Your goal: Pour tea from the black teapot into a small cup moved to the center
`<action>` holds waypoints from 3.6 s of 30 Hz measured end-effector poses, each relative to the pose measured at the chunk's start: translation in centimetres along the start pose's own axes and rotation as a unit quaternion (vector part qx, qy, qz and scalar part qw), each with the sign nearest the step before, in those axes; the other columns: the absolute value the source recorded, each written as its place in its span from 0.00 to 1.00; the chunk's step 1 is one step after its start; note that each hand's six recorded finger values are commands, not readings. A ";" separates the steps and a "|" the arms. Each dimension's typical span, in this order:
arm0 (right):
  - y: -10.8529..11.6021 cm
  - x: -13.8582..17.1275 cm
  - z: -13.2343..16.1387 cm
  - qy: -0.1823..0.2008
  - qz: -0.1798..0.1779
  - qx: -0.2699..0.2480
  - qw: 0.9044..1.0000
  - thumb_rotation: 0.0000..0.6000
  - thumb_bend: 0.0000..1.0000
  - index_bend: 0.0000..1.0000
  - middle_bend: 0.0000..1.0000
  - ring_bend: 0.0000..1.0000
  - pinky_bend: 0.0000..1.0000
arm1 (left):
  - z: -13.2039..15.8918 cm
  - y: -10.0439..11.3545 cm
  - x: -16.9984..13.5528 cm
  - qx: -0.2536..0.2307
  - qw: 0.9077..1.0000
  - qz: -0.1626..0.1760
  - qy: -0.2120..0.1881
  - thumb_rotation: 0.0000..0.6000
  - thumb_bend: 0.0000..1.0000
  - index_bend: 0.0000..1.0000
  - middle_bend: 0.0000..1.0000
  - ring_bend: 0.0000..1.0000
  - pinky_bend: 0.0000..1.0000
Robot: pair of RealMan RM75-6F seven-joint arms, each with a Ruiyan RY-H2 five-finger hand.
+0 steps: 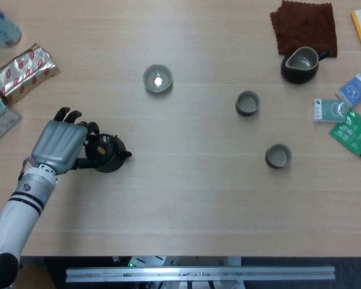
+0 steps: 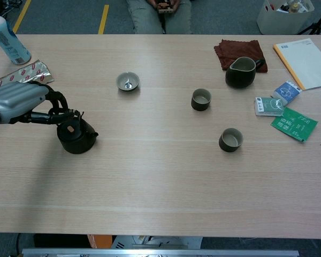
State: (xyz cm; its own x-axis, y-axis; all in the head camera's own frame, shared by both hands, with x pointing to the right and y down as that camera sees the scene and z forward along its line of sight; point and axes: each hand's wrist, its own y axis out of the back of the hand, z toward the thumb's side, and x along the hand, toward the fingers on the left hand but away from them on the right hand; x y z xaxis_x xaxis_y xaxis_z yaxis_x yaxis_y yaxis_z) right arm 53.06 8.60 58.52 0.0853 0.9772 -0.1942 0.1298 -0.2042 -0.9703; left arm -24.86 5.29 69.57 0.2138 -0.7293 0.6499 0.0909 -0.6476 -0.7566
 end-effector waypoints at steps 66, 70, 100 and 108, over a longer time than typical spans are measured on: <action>-0.5 -0.5 -0.5 -0.001 0.013 0.002 1.000 1.00 0.12 0.34 0.32 0.20 0.23 | 2.7 -5.1 -3.6 -0.043 0.999 0.015 -0.004 0.32 0.17 0.34 0.39 0.31 0.00; -0.5 -0.4 -0.7 -0.002 0.013 0.001 1.000 1.00 0.12 0.34 0.32 0.20 0.23 | 2.9 -5.4 -3.5 -0.042 0.999 0.010 -0.005 0.32 0.17 0.34 0.39 0.31 0.00; -0.6 -0.3 -0.9 -0.004 0.016 0.002 1.000 1.00 0.12 0.34 0.32 0.20 0.23 | 2.8 -6.6 -3.3 -0.043 0.999 -0.004 0.000 0.32 0.17 0.34 0.39 0.31 0.00; -0.5 -0.3 -0.9 -0.004 0.015 0.003 1.000 1.00 0.12 0.34 0.32 0.20 0.23 | 2.7 -6.9 -3.3 -0.043 0.999 -0.006 0.000 0.32 0.17 0.35 0.39 0.31 0.00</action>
State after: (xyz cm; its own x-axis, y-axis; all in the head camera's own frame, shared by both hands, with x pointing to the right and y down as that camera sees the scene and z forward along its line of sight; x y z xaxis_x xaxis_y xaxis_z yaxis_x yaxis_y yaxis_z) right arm 53.87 8.37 59.21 0.0815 0.9710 -0.2250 0.1222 -0.2337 -0.9646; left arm -23.53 12.77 72.42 0.2123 -0.7213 0.6593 0.0090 -0.6732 -0.7394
